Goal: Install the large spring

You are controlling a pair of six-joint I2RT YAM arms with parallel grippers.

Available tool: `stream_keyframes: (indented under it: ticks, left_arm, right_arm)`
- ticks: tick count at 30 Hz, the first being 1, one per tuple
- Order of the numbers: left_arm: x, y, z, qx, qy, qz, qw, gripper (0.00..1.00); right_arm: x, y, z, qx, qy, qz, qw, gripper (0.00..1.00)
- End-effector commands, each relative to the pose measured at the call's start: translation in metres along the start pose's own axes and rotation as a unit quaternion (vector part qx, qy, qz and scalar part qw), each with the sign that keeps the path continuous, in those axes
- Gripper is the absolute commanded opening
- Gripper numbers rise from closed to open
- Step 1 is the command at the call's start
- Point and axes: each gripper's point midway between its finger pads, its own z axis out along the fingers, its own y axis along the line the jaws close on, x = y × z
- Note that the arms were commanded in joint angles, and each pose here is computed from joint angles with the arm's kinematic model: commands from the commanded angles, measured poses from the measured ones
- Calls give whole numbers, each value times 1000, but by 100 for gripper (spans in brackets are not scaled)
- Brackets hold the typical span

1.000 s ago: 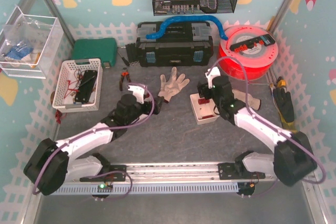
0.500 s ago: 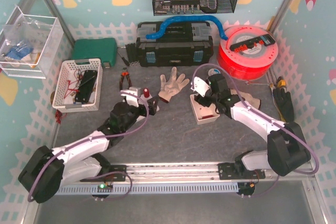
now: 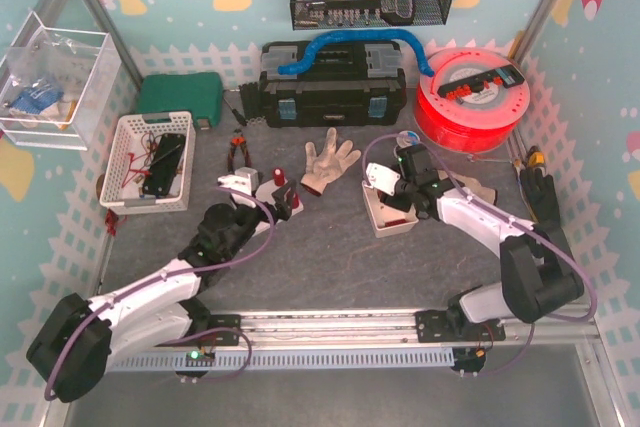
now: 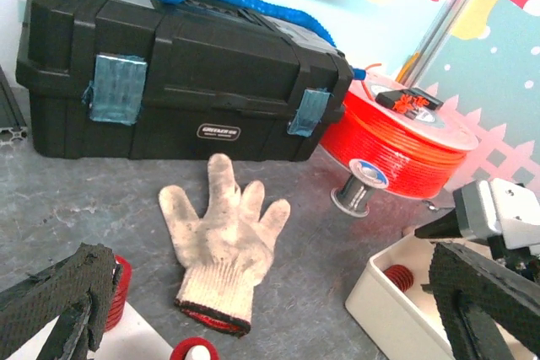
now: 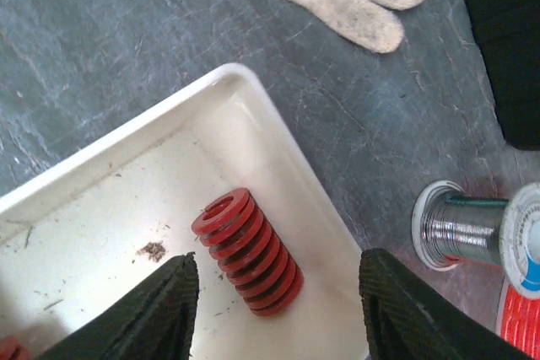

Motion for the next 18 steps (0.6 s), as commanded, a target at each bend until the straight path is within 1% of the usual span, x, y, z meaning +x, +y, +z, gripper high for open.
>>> stream_keyframes:
  ticks: [1,7,18]
  left_arm:
    - [-3,3,-2,-7,-11,5,1000,99]
    - [-1,3,0,-9,-5,6,1000,99]
    - [-1,5,0,-14,-4,7,1000,99]
  right_arm:
    - [9,0,8,-5,26,-30,999,52]
    - [22,1,21,-3,56,-42,998,49]
    - [31,10,44,-29,79,-56,995,49]
